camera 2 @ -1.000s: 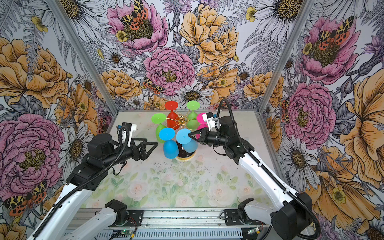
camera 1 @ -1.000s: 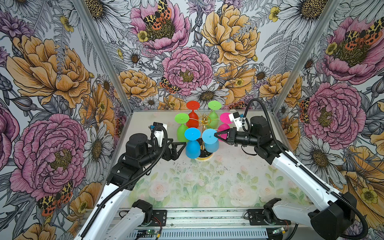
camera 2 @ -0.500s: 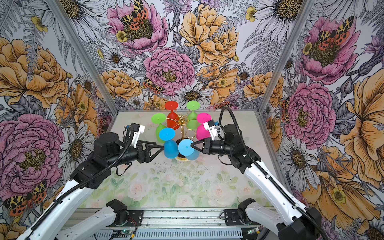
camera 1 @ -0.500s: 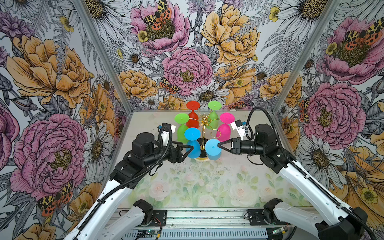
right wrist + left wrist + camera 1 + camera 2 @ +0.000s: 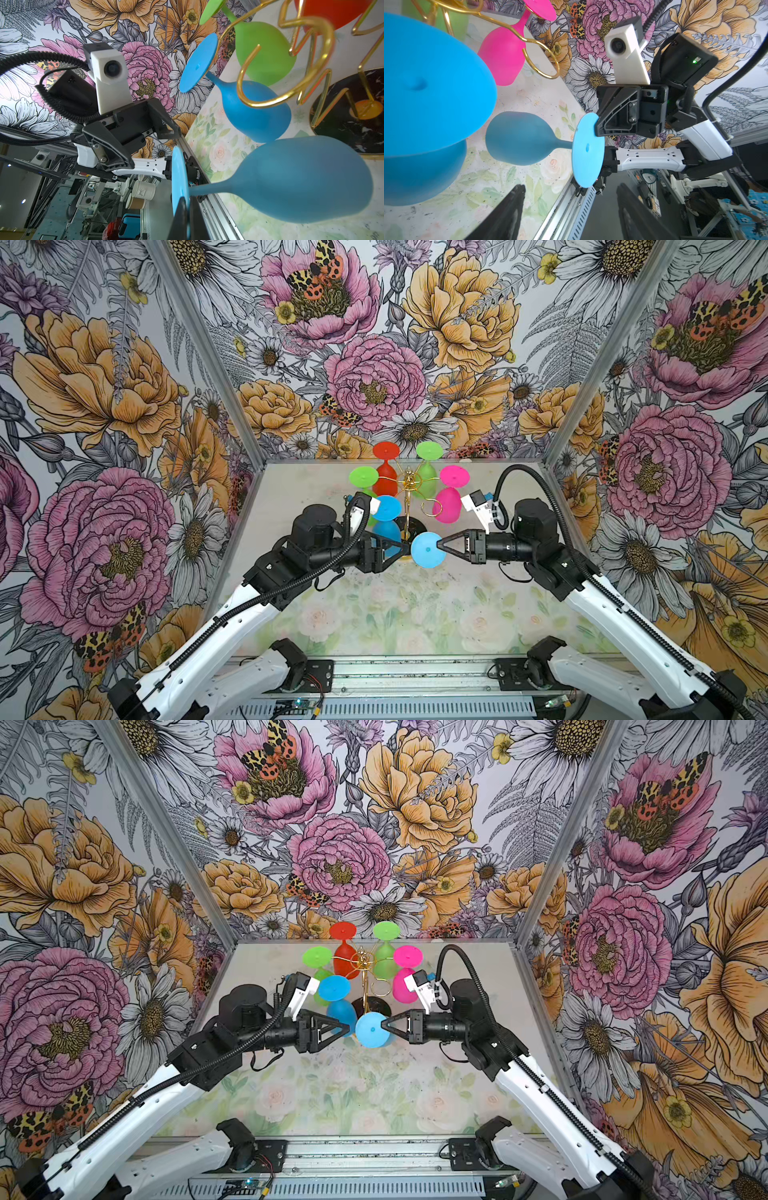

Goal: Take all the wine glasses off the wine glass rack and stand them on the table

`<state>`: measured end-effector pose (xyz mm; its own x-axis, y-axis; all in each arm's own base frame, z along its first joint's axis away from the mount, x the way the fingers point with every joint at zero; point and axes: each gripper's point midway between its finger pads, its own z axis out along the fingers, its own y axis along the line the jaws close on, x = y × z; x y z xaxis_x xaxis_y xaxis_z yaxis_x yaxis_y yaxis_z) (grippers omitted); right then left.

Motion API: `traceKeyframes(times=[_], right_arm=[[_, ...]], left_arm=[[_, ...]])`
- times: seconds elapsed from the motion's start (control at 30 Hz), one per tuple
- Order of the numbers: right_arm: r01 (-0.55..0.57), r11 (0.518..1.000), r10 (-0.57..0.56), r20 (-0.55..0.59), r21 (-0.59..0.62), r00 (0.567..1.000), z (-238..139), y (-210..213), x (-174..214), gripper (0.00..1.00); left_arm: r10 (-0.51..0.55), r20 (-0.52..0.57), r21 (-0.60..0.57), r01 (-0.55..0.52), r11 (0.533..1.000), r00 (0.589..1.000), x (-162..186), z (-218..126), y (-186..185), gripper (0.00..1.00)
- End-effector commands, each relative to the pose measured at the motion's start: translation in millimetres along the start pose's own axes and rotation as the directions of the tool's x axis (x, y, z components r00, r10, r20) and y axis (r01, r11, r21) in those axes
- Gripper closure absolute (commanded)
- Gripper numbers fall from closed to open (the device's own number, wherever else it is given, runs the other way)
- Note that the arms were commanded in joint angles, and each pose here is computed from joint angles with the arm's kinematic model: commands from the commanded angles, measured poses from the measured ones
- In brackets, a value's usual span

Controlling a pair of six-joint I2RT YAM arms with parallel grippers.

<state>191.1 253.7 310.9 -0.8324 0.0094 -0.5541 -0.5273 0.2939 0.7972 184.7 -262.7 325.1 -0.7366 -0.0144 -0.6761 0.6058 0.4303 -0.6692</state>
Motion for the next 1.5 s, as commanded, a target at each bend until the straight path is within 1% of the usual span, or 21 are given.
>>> traceKeyframes(times=[0.0, 0.17, 0.37, 0.43, 0.63, 0.67, 0.83, 0.93, 1.3, 1.33, 1.4, 1.47], right_arm=[[0.060, 0.998, -0.060, 0.004, -0.027, 0.998, -2, 9, 1, 1.00], [0.072, 0.997, -0.072, 0.009, -0.032, 0.997, -3, 13, 1, 1.00], [0.089, 0.995, -0.088, 0.006, -0.034, 0.996, -2, 14, 0, 1.00], [0.088, 0.996, -0.088, 0.005, -0.030, 0.996, -1, 12, 0, 1.00], [0.088, 0.996, -0.088, 0.001, -0.025, 0.996, 2, 10, 0, 1.00], [0.086, 0.996, -0.086, 0.002, -0.023, 0.996, 1, 10, -1, 1.00], [0.082, 0.996, -0.082, 0.001, -0.022, 0.997, 2, 10, 0, 1.00], [0.077, 0.997, -0.077, 0.003, -0.021, 0.997, 2, 9, 0, 1.00], [0.053, 0.999, -0.053, -0.001, -0.011, 0.999, 2, 4, 5, 1.00], [0.053, 0.999, -0.053, -0.001, -0.012, 0.999, 2, 5, 6, 0.92], [0.047, 0.999, -0.047, 0.001, -0.013, 0.999, 0, 5, 7, 0.79], [0.043, 0.999, -0.043, 0.005, -0.014, 0.999, -2, 6, 8, 0.67]], left_arm=[[-0.014, -0.007, 0.093, 0.015, 0.996, 1.000, -1, 7, -15, 0.35], [-0.035, -0.050, 0.105, 0.040, 0.994, 0.998, 7, 15, -15, 0.42], [-0.038, -0.078, 0.112, 0.046, 0.993, 0.996, 13, 22, -18, 0.45], [-0.040, -0.087, 0.118, 0.051, 0.992, 0.995, 14, 25, -19, 0.50], [-0.049, -0.109, 0.126, 0.063, 0.990, 0.993, 16, 30, -21, 0.68], [-0.051, -0.109, 0.125, 0.065, 0.990, 0.993, 16, 30, -20, 0.70], [-0.051, -0.107, 0.123, 0.064, 0.990, 0.993, 17, 29, -20, 0.74], [-0.060, -0.113, 0.114, 0.073, 0.991, 0.992, 20, 31, -16, 0.80], [-0.055, -0.124, 0.120, 0.070, 0.990, 0.991, 24, 32, -19, 0.92], [-0.057, -0.128, 0.119, 0.073, 0.990, 0.990, 26, 33, -19, 0.94], [-0.056, -0.131, 0.121, 0.072, 0.990, 0.990, 27, 33, -19, 1.00], [-0.055, -0.138, 0.123, 0.072, 0.990, 0.989, 30, 34, -20, 1.00]])
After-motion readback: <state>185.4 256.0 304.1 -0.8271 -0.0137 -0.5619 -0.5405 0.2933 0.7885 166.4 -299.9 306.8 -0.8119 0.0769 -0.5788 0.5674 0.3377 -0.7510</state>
